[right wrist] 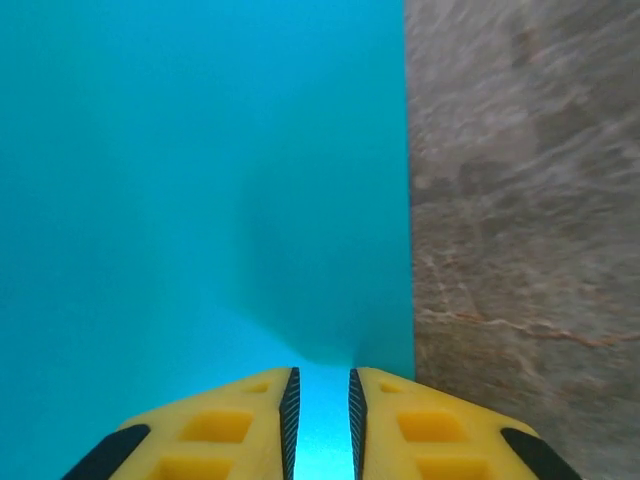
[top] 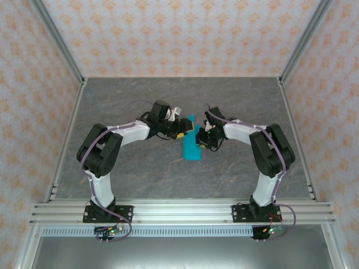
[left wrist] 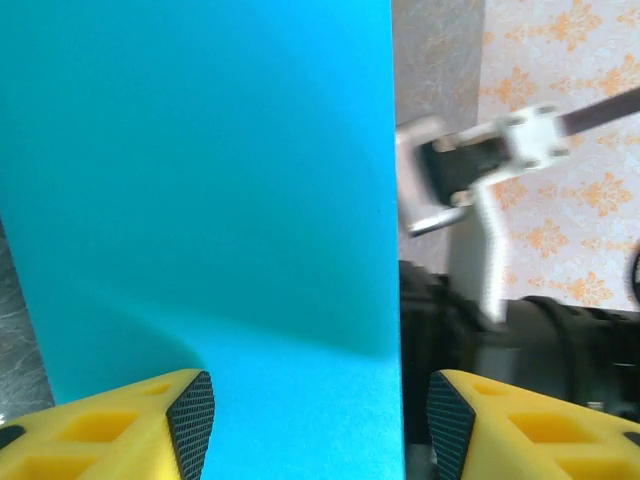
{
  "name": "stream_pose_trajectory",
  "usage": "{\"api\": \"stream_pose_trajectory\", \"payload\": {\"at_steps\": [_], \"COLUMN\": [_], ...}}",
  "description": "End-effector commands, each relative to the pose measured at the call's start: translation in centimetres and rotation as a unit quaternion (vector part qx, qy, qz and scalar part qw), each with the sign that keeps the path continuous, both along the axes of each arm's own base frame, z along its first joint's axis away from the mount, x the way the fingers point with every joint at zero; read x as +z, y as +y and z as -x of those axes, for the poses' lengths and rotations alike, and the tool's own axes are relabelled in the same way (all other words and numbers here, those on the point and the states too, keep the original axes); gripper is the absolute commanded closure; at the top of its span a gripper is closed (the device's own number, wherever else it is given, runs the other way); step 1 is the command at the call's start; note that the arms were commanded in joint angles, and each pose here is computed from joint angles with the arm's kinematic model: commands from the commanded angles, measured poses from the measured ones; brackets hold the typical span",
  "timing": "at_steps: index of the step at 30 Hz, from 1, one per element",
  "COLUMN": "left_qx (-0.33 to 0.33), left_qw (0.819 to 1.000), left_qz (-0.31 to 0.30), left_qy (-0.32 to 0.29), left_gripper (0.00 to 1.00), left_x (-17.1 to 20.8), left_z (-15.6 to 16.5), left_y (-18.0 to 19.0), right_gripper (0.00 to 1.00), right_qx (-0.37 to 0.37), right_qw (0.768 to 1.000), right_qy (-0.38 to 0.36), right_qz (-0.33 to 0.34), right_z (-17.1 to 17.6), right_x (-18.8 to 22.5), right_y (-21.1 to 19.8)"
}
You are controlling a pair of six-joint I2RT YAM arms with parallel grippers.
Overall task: Fold a paper plane with a square sheet of paper (fold left side to right side)
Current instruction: First fold in half a square sheet of paper at the center of the table.
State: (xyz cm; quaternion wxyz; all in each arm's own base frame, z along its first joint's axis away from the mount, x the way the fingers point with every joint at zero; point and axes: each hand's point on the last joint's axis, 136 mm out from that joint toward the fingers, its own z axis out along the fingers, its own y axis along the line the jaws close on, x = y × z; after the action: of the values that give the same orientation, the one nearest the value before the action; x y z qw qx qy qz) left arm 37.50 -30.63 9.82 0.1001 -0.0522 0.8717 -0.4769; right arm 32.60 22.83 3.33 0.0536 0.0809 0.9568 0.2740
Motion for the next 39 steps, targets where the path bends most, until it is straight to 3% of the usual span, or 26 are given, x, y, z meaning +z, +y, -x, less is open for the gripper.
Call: {"api": "stream_pose_trajectory", "payload": {"at_steps": [1,7,13,24,39], "left_qx": [-0.004,-0.007,-0.010,-0.016,-0.019], "left_qw": [1.000,1.000,1.000,1.000,0.999], "left_qz": [0.017,0.013,0.002,-0.007,-0.027], "left_qy": [-0.009,-0.008,-0.005,-0.004,0.010], "left_gripper": [0.40,0.47,0.56,0.61,0.66], "left_x": [0.8,0.5,0.1,-0.1,-1.9], "left_z": [-0.6,-0.4,-0.1,0.2,0.3], "left_y": [-0.7,-0.8,-0.6,-0.6,-0.4], "right_gripper": [0.72,0.64,0.64,0.67,0.67], "right_qx": [-0.026,-0.037,-0.052,-0.034,-0.024], "right_qw": [0.998,0.993,0.981,0.982,0.983], "right_qy": [-0.059,-0.085,-0.101,-0.072,-0.084], "right_qz": [-0.009,-0.074,-0.157,-0.173,-0.162], "right_z": [-1.6,-2.2,-3.2,-3.1,-2.9], "right_x": [4.0,6.9,8.0,6.2,7.2], "right_y": [-1.9,-1.8,0.2,1.7,1.8]}}
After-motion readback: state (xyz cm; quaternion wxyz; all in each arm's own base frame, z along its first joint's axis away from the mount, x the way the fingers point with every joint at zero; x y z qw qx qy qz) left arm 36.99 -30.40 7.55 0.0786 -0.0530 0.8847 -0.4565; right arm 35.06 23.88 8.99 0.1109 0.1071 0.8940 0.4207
